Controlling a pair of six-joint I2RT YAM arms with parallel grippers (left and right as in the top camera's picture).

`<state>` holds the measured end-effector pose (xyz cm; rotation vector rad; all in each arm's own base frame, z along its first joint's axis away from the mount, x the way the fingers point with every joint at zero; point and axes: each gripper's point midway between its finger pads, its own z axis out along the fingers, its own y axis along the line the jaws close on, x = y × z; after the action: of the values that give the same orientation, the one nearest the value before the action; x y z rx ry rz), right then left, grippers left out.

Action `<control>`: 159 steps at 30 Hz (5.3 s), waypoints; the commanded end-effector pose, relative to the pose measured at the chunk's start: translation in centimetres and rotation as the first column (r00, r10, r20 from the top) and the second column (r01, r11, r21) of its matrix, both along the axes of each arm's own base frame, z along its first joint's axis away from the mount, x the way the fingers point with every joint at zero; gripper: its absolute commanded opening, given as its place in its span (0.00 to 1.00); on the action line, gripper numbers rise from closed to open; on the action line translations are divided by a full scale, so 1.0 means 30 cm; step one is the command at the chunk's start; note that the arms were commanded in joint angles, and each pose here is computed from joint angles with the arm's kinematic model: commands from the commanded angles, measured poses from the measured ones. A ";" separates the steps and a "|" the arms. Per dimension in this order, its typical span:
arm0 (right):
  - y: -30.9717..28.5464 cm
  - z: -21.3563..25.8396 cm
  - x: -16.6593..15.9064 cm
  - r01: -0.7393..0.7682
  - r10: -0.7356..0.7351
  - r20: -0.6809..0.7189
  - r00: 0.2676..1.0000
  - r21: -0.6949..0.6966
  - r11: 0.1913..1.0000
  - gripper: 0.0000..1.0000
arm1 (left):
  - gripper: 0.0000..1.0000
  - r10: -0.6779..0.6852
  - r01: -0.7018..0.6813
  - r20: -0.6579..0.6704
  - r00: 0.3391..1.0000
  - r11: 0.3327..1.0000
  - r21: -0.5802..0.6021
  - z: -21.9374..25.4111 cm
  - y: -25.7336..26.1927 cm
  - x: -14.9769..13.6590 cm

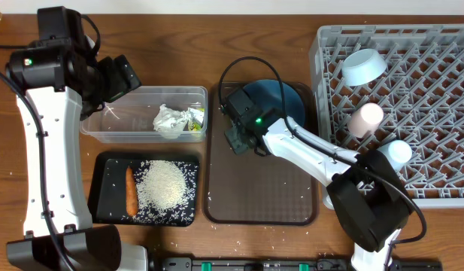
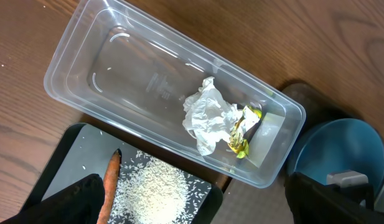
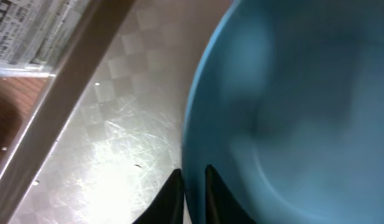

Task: Sort waste into correct bins and load items into the dishwasher rack
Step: 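Reach right gripper to the blue plate rim and grasp it, then lift blue plate with right gripper and stand it in the rack, then release plate and raise right gripper out of the rack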

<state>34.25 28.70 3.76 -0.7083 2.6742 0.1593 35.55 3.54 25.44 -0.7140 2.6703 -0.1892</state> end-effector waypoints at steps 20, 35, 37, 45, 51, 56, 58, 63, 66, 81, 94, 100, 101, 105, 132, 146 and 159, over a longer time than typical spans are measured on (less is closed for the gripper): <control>-0.037 -0.029 -0.025 0.007 -0.009 -0.025 1.000 -0.065 0.998 0.01 | 0.95 -0.007 0.007 0.001 1.000 1.000 0.019 0.007 0.012 -0.002; -0.043 0.784 -0.049 -0.146 0.069 0.184 0.980 0.445 0.884 0.01 | 0.95 -0.007 0.007 0.001 1.000 1.000 0.019 0.007 0.012 -0.002; -0.139 0.893 -0.054 -0.132 0.023 0.216 0.976 0.507 0.852 0.01 | 0.95 -0.007 0.007 0.001 1.000 1.000 0.019 0.007 0.012 -0.002; -0.606 1.168 -0.061 -0.109 -0.149 0.260 0.954 0.765 0.635 0.01 | 0.95 -0.007 0.007 0.001 1.000 1.000 0.019 0.007 0.012 -0.002; -0.874 1.197 -0.028 -0.158 -0.199 0.279 0.939 0.869 0.470 0.01 | 0.95 -0.007 0.007 0.001 1.000 1.000 0.019 0.007 0.012 -0.002; -1.014 1.111 0.056 -0.177 -0.203 0.260 0.944 0.919 0.352 0.01 | 0.95 -0.007 0.007 0.001 1.000 1.000 0.019 0.007 0.012 -0.002; -1.055 1.048 0.100 -0.126 -0.221 0.205 0.953 0.937 0.325 0.01 | 0.95 -0.007 0.007 0.001 1.000 1.000 0.019 0.007 0.012 -0.002; -1.149 0.893 0.182 -0.009 -0.259 0.078 0.963 0.966 0.257 0.01 | 0.95 -0.007 0.007 0.001 1.000 1.000 0.019 0.007 0.012 -0.002; -1.213 0.812 0.210 0.048 -0.291 0.020 0.957 0.974 0.223 0.01 | 0.95 -0.007 0.007 0.001 1.000 1.000 0.019 0.007 0.012 -0.002; -1.488 0.596 0.189 0.411 -0.532 -0.262 0.805 0.894 0.180 0.01 | 0.95 -0.007 0.007 0.001 1.000 1.000 0.019 0.007 0.012 -0.002; -1.775 0.483 0.043 0.662 -0.731 -0.465 0.500 0.749 -0.024 0.11 | 0.95 -0.006 0.006 0.001 1.000 1.000 0.019 0.007 0.012 -0.002; -1.857 0.428 -0.024 0.738 -0.780 -0.510 0.362 0.668 -0.094 0.28 | 0.95 -0.007 0.007 0.001 1.000 1.000 0.019 0.007 0.012 -0.002; -1.872 0.410 -0.039 0.760 -0.794 -0.513 0.328 0.642 -0.100 0.31 | 0.95 -0.007 0.007 0.001 1.000 1.000 0.019 0.007 0.012 -0.002; -1.891 0.389 -0.059 0.790 -0.816 -0.503 0.285 0.605 -0.097 0.37 | 0.95 -0.007 0.007 0.001 1.000 1.000 0.019 0.007 0.012 -0.002; -0.952 0.598 0.267 0.551 -0.582 0.121 0.804 0.216 0.806 0.99 | 0.95 -0.007 0.007 0.001 1.000 1.000 0.019 0.007 0.012 -0.002; -0.689 0.598 0.241 0.391 -0.422 0.121 0.899 0.217 0.895 0.99 | 0.95 -0.006 0.006 0.001 1.000 1.000 0.019 0.007 0.012 -0.002; -0.700 0.627 0.234 0.393 -0.428 0.138 0.893 0.227 0.891 0.99 | 0.95 -0.007 0.007 0.001 1.000 1.000 0.019 0.007 0.012 -0.002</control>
<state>41.53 7.82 21.08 -0.0701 2.5526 0.2342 35.48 3.53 25.43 -0.7149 2.6728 -0.1889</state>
